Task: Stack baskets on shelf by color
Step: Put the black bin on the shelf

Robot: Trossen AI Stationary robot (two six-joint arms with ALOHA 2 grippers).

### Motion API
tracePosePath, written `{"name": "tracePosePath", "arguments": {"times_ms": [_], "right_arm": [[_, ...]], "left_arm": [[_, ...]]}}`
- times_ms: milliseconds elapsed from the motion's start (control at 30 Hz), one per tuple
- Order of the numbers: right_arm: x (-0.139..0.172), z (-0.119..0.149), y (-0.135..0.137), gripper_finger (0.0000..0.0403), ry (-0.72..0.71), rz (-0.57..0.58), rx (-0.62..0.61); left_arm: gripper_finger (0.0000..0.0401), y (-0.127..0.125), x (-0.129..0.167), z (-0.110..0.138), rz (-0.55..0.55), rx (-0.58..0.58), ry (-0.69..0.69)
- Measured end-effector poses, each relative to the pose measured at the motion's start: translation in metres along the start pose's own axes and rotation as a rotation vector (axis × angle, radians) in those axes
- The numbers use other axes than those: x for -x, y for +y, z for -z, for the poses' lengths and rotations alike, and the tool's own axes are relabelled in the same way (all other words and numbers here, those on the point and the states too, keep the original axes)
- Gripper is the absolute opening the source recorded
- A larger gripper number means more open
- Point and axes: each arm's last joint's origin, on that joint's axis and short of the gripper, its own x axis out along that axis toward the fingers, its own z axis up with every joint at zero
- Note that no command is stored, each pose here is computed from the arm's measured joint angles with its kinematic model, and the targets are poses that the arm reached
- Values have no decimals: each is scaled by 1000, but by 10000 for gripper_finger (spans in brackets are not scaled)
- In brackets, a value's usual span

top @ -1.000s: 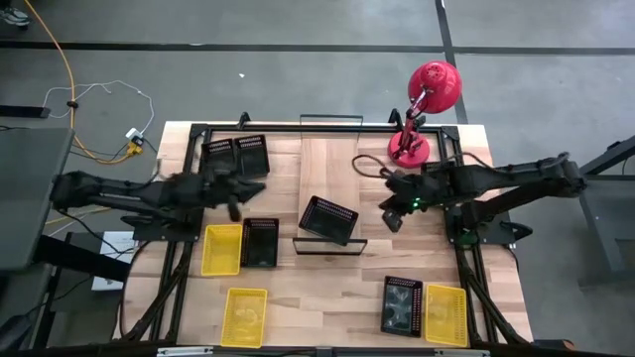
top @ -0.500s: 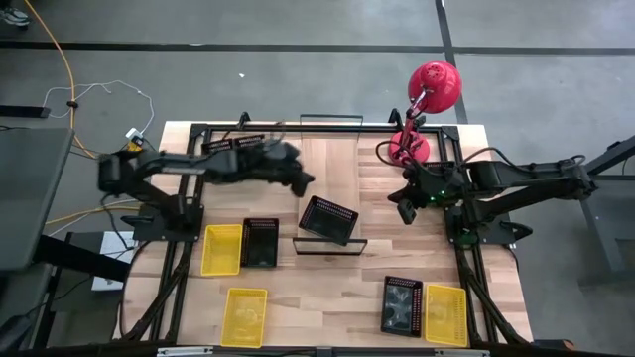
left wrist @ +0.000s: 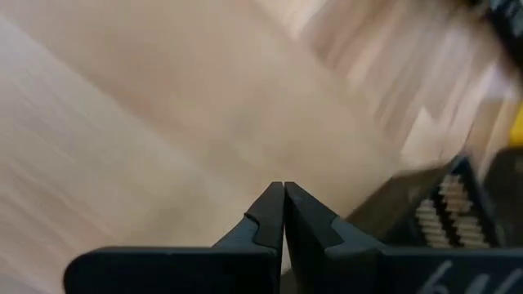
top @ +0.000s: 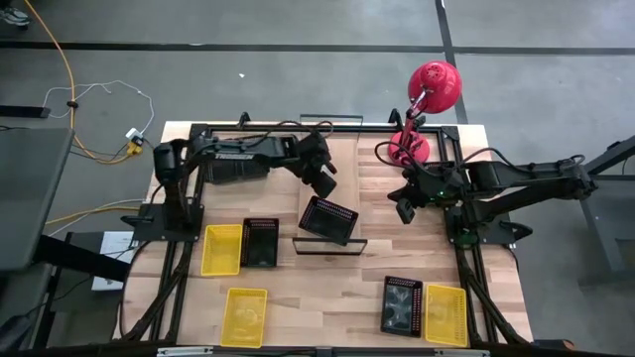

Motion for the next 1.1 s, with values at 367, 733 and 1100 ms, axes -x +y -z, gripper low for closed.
{"name": "tracePosePath", "arguments": {"times_ms": [367,733,1100], "right_arm": [[0,0,0,0,1,4,32],[0,0,0,0,1,4,35],[0,0,-1,0,-22,31,35]], "left_arm": [[0,-1,-11,12,-8,30,112],[0,-4,-10,29,-74,42,242],[0,-8,-4,39,-111,14,307]]}}
